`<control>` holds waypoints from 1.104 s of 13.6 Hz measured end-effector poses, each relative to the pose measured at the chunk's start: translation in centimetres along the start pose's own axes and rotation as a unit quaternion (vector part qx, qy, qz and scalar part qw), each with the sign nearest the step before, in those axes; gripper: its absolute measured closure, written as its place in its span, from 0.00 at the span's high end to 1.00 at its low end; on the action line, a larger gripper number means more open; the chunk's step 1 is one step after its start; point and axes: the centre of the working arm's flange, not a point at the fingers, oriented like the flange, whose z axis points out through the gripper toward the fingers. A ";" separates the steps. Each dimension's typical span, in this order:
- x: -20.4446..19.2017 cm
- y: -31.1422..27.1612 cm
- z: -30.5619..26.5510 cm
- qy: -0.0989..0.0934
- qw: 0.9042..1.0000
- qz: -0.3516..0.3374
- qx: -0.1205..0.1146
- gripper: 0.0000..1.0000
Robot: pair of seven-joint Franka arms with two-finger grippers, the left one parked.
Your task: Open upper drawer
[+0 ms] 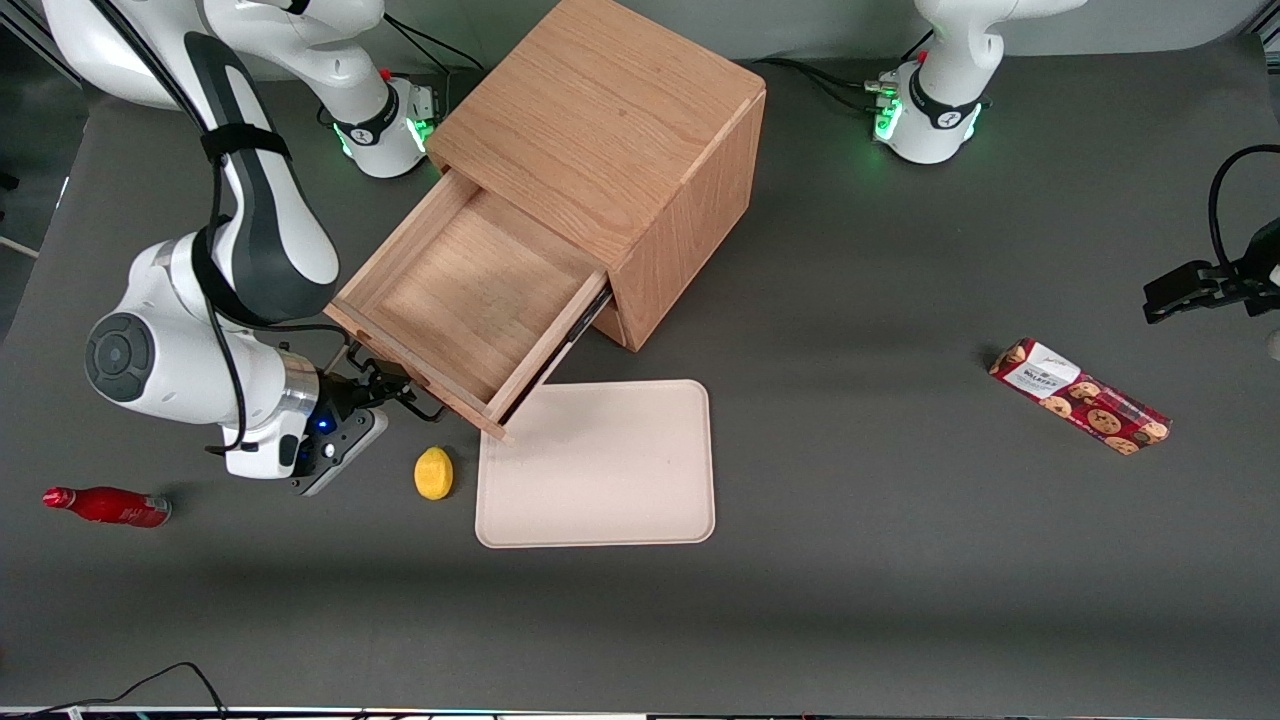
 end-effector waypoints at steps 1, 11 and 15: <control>0.1 -0.2 -0.5 -0.002 1.000 -0.002 0.002 1.00; -6.1 -0.1 -13.9 -0.016 0.993 0.066 -0.095 1.00; -11.1 -0.7 -21.2 0.032 0.967 0.230 -0.109 1.00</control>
